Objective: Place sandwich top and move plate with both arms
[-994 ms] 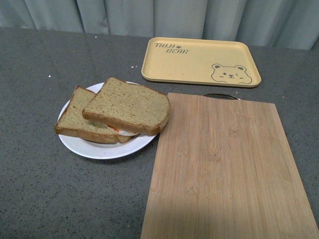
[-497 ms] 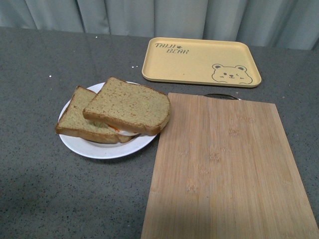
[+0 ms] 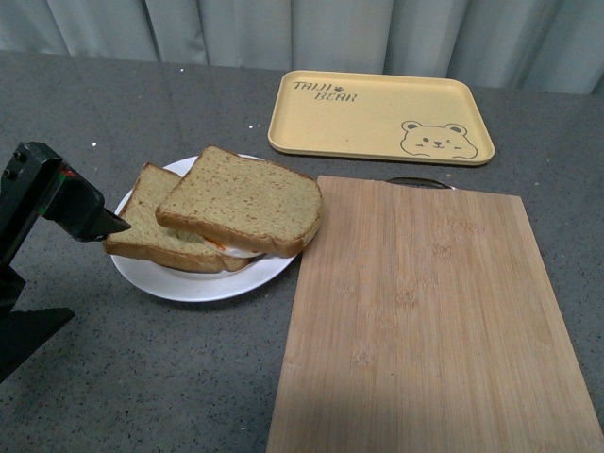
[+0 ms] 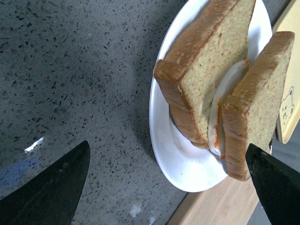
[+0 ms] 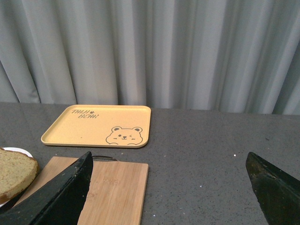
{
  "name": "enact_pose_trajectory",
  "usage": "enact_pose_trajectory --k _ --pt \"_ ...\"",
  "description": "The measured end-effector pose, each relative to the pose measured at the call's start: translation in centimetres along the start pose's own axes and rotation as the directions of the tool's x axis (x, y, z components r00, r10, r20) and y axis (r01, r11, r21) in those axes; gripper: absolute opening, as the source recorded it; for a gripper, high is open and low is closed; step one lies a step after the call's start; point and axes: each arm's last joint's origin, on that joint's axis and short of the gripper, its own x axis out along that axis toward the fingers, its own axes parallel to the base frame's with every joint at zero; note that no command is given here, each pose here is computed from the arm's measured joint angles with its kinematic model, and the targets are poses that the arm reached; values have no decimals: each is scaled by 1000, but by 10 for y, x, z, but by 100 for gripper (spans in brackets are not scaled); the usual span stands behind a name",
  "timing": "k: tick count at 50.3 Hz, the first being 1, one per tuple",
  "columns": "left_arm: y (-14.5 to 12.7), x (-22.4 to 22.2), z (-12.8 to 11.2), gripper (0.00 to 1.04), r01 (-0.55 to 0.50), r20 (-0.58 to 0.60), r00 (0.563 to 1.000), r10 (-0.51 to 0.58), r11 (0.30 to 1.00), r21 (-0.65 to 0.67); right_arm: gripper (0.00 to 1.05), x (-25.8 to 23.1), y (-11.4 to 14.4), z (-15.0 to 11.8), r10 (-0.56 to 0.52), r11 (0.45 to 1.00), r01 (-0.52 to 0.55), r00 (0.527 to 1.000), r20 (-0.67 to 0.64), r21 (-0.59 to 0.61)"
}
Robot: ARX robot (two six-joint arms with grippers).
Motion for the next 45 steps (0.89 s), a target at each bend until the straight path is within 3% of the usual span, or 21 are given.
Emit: enact_pose_trajectory --k 21,26,31,45 --pt "-14 31 -23 98 6 -67 998 -7 1000 -21 95 0 0 0 0 1000 0 1000 0 0" --pt "-15 41 -27 79 -11 -81 997 8 999 -36 95 0 0 0 0 1000 0 1000 0 0" --pt "-15 48 -27 66 -24 -77 997 20 999 -47 95 0 0 0 0 1000 0 1000 0 0" --pt "-8 55 -21 12 -26 -48 999 19 988 -150 95 0 0 0 0 1000 0 1000 0 0"
